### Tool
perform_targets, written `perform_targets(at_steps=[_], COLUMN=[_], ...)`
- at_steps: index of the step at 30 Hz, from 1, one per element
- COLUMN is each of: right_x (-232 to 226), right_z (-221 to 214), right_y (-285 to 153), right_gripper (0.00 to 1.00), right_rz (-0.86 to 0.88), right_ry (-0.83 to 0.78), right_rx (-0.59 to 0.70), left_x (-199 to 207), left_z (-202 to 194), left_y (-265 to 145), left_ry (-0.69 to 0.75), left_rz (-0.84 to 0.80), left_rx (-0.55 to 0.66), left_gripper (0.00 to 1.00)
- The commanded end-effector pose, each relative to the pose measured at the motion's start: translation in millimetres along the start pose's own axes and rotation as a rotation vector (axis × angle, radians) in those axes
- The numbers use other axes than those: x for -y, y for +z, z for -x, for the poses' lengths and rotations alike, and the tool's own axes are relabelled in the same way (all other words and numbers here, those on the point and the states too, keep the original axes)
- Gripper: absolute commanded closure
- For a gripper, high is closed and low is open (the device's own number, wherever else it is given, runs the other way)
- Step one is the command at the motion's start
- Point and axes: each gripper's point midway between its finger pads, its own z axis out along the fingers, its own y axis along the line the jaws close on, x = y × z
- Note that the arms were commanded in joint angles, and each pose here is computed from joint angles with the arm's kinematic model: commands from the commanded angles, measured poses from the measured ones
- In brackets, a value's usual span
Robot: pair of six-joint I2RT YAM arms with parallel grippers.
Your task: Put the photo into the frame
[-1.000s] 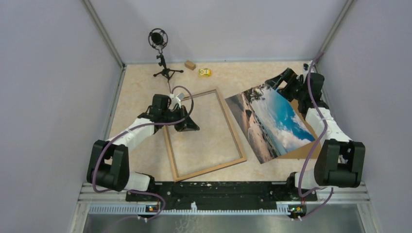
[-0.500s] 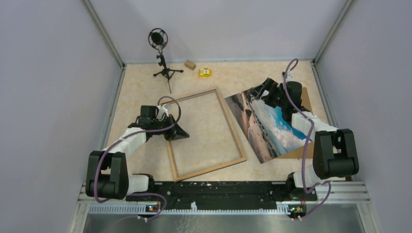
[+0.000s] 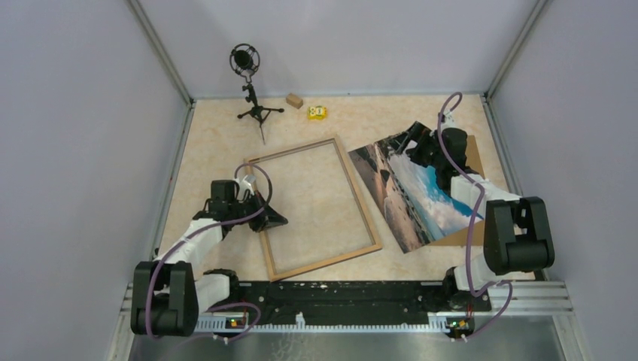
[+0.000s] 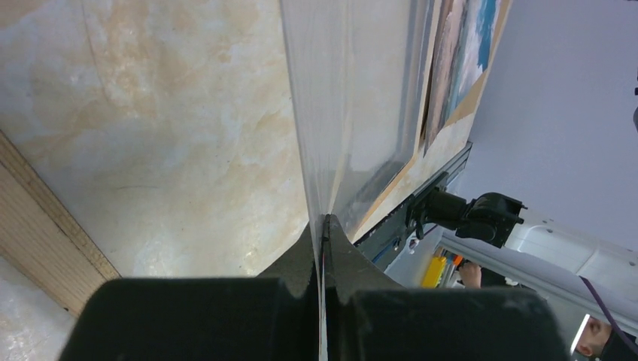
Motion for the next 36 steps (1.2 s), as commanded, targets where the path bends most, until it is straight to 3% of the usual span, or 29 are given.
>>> perform_targets(at_steps=[1,18,36], right_x=[-8,-4,-1], right_z=[7,1,-3], right_y=[2,7,10], right_gripper=[0.02,0.03,0.03], right_rz=[0.032,0.037,0.036], right_ry=[-0.043,-0.036,-0.034], right_rx=[0.041,0.022,0.004], left_x=[0,-21,-21], left_z=[7,3,-6], left_y=[0,-3,-3], left_ry=[0.027,-0.014,-0.067], left_rz=[-0.019,0.038,0.058], left_rx=[0.052,0.134,0.046], left_gripper=[1.0,1.0,1.0])
